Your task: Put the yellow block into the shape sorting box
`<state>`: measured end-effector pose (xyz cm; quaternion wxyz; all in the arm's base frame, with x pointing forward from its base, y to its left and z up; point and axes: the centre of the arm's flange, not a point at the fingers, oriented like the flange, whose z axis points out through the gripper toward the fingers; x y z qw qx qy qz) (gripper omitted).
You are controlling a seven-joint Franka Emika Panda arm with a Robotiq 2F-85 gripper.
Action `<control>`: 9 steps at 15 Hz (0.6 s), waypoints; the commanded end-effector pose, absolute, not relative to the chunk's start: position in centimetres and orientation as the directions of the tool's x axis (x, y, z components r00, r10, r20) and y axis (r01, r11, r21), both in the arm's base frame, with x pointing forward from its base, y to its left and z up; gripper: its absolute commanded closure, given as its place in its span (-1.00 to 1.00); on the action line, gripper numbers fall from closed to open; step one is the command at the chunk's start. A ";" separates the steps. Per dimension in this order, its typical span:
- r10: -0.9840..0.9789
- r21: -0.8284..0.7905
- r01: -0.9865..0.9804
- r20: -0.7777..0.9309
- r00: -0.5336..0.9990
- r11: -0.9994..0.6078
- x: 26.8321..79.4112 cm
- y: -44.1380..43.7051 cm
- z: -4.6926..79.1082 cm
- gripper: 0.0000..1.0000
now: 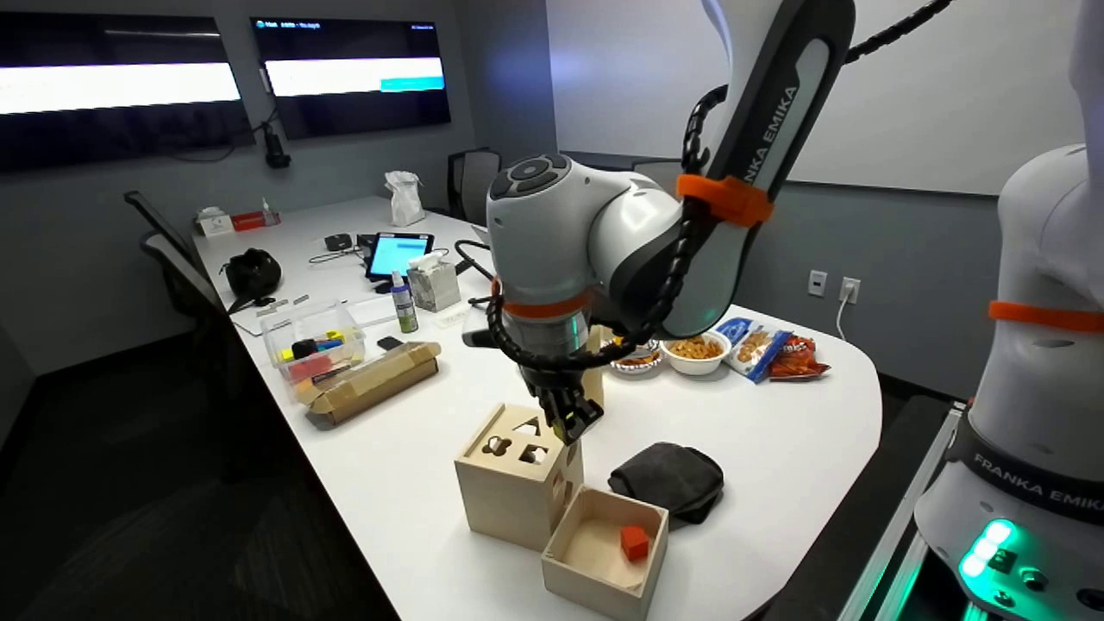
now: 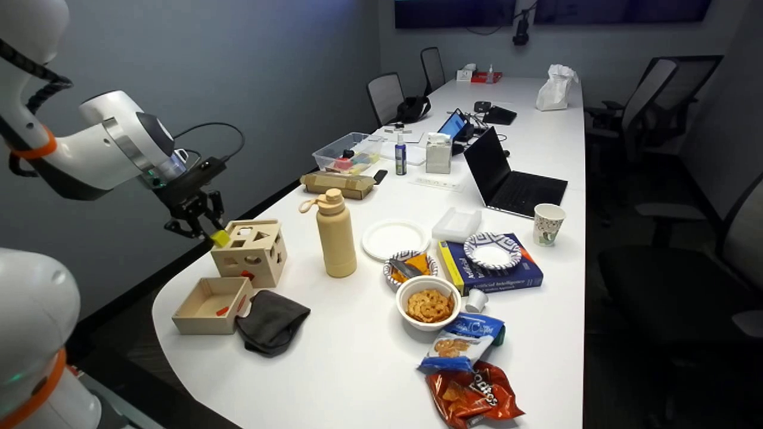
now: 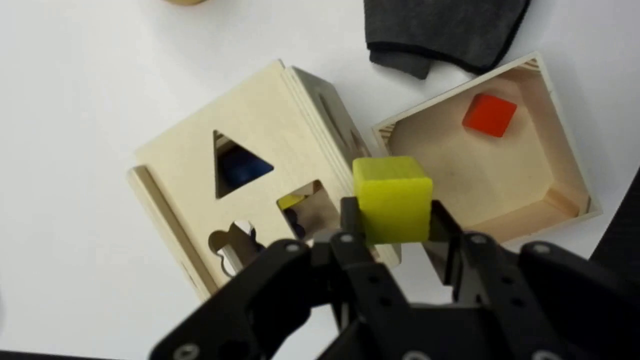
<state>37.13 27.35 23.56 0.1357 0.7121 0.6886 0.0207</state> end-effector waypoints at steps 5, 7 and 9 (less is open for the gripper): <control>0.967 0.219 0.950 -0.173 -0.185 0.221 40.0 28.7 25.0 0.80; 0.961 0.201 0.945 -0.160 -0.228 0.257 41.0 28.2 24.5 0.80; 0.953 0.191 0.938 -0.149 -0.264 0.289 41.8 27.8 23.8 0.80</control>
